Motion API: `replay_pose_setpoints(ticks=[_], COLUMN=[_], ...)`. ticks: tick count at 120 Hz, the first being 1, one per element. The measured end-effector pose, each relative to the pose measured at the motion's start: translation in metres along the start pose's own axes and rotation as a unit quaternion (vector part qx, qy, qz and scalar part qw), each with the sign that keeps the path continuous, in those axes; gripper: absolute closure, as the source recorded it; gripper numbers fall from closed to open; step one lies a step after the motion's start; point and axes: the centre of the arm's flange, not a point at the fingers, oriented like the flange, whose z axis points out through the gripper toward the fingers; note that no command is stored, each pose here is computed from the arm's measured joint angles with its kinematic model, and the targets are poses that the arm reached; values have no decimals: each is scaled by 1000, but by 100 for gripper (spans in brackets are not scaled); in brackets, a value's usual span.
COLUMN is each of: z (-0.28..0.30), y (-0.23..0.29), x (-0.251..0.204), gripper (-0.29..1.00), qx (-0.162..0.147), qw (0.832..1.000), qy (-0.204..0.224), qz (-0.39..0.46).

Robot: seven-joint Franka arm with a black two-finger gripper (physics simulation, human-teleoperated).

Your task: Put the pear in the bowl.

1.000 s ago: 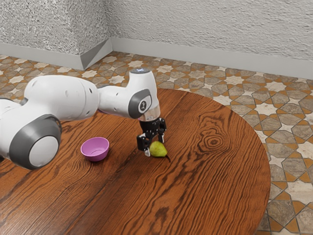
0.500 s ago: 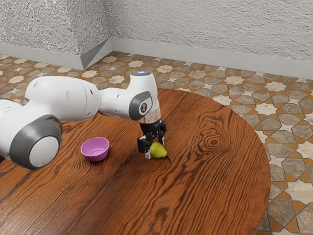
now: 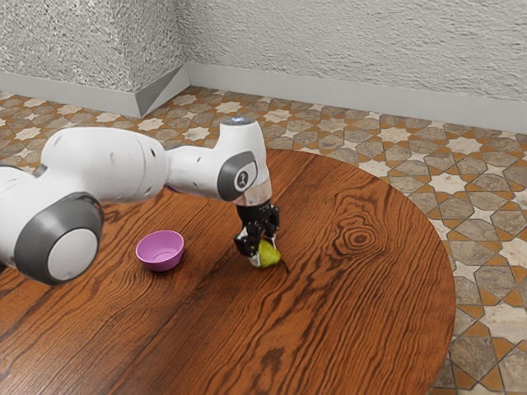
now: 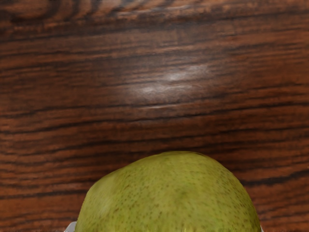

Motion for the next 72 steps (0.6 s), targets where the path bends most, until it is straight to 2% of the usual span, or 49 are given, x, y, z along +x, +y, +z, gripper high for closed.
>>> replay_pose_setpoints(ticks=[26, 53, 72], z=[-34, -95, -132], y=[-4, -60, -97], x=[6, 73, 119], gripper=[58, 71, 75], qx=[-12, -9, -6], qw=[1000, 999, 996], qy=[0, 8, 11], qz=[-4, -53, -86])
